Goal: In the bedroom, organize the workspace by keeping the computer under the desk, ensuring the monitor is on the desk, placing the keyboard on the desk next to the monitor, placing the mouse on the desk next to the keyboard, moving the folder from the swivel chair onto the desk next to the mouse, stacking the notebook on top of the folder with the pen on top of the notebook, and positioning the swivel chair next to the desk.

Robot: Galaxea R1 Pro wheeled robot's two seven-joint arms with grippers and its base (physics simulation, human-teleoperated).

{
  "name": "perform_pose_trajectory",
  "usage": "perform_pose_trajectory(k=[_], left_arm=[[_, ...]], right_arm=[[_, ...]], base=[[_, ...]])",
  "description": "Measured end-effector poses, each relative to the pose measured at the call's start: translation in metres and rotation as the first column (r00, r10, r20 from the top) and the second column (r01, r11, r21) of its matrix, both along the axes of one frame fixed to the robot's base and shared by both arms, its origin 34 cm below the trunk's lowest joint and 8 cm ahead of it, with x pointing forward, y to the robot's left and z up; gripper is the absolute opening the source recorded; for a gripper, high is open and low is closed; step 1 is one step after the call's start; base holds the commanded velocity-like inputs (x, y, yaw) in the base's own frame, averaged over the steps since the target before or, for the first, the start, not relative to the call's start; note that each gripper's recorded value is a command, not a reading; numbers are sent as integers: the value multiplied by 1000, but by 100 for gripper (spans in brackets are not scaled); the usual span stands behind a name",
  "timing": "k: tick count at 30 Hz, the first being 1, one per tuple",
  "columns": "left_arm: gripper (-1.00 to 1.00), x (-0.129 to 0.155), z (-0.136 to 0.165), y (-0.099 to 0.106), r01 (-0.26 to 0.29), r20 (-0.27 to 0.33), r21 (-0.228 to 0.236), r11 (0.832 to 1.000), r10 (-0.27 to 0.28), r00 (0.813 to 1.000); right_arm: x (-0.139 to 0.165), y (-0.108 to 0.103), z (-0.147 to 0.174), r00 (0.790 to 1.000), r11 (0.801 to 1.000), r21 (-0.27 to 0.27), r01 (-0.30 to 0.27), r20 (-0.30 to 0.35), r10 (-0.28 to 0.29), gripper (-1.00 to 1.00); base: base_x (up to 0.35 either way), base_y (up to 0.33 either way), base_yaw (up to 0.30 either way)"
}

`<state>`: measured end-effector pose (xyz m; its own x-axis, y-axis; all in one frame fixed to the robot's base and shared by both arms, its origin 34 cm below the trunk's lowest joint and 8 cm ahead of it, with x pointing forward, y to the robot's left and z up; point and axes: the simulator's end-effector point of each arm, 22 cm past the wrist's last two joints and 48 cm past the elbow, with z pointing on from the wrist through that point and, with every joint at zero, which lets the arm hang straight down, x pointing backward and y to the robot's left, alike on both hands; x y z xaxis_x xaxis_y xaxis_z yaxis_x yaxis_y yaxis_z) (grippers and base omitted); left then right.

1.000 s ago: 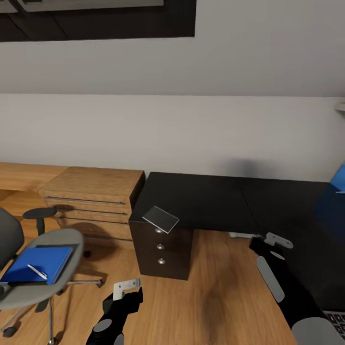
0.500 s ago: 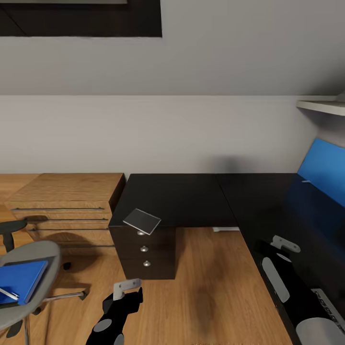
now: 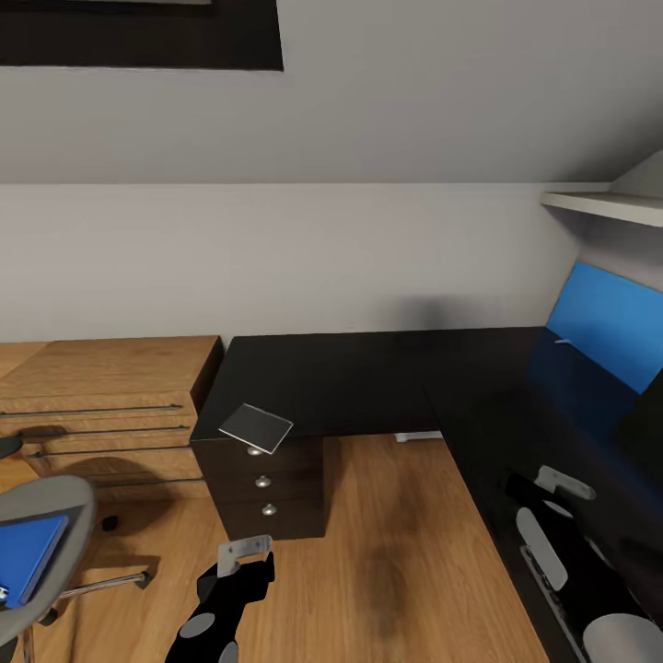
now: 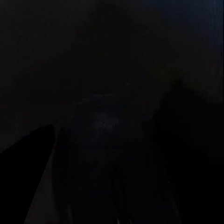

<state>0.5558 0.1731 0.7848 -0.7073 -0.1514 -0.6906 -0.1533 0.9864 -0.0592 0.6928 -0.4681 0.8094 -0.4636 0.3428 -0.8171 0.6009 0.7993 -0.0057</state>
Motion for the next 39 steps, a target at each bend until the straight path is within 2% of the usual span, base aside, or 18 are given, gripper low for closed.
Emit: perform_pose_trajectory(k=[2,3,5,6,10,14,39], left_arm=[[100,0,0,0,0,0,0,1000,0,1000],[100,0,0,0,0,0,0,1000,0,1000],[100,0,0,0,0,0,0,1000,0,1000],[100,0,0,0,0,0,0,1000,0,1000],[100,0,0,0,0,0,0,1000,0,1000],[100,0,0,0,0,0,0,1000,0,1000],[100,0,0,0,0,0,0,1000,0,1000]], right_arm=[[-5,-14,-3,1000,1000,-20,17,-2,-17,-100],[-9,-27,-3,999,999,-41,34,5,-33,-100],[-11,-33,-4,999,998,-49,41,5,-41,-100],[-17,-36,-13,999,998,-50,49,-16,-49,-100],[-22,-33,-28,999,999,-28,21,-43,-22,-100],[-23,-41,-34,998,1000,-23,16,-62,-17,-100],[-23,-43,-34,998,1000,-23,17,-64,-18,-100]], base=[[0,0,0],[0,0,0],[0,0,0],[0,0,0],[0,0,0],[0,0,0],[35,0,0]])
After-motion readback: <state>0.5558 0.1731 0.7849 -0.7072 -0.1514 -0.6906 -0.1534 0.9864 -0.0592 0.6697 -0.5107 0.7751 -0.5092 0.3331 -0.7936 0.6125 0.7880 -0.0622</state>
